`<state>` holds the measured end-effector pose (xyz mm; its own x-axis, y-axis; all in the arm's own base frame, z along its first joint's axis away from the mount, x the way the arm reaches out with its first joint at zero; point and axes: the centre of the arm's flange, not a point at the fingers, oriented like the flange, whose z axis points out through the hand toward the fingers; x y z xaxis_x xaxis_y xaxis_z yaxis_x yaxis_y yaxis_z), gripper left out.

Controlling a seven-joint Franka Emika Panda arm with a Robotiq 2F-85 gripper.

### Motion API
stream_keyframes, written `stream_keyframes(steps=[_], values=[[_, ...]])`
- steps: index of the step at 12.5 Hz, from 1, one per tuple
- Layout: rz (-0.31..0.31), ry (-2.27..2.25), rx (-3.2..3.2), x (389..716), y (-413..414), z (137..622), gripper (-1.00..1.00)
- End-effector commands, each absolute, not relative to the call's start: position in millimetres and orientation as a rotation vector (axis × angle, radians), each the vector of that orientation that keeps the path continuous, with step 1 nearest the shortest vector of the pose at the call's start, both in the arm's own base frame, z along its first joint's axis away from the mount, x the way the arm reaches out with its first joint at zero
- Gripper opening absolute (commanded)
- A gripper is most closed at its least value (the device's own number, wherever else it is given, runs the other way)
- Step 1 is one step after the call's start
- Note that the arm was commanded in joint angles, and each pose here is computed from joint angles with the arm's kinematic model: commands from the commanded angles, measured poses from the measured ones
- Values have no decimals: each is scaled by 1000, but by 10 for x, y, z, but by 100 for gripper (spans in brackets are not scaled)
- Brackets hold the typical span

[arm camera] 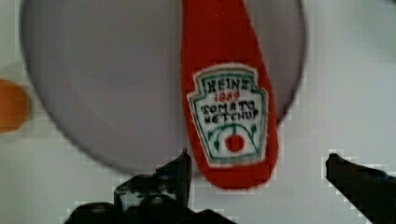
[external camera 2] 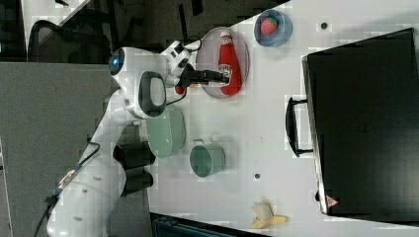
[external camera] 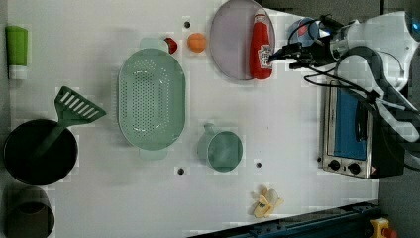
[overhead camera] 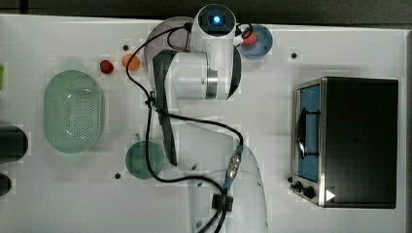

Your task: Pick ketchup from plate and place it on table.

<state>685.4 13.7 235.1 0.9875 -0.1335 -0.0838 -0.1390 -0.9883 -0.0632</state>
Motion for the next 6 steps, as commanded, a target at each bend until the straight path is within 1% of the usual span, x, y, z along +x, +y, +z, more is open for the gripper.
stream_keyframes(steps=[1,4,6], values=[[78,-8,-3071,7003,229,2106,100],[28,-20,-3074,7091,251,1825,100],[-32,-32,-3077,7127,270,1680,100]])
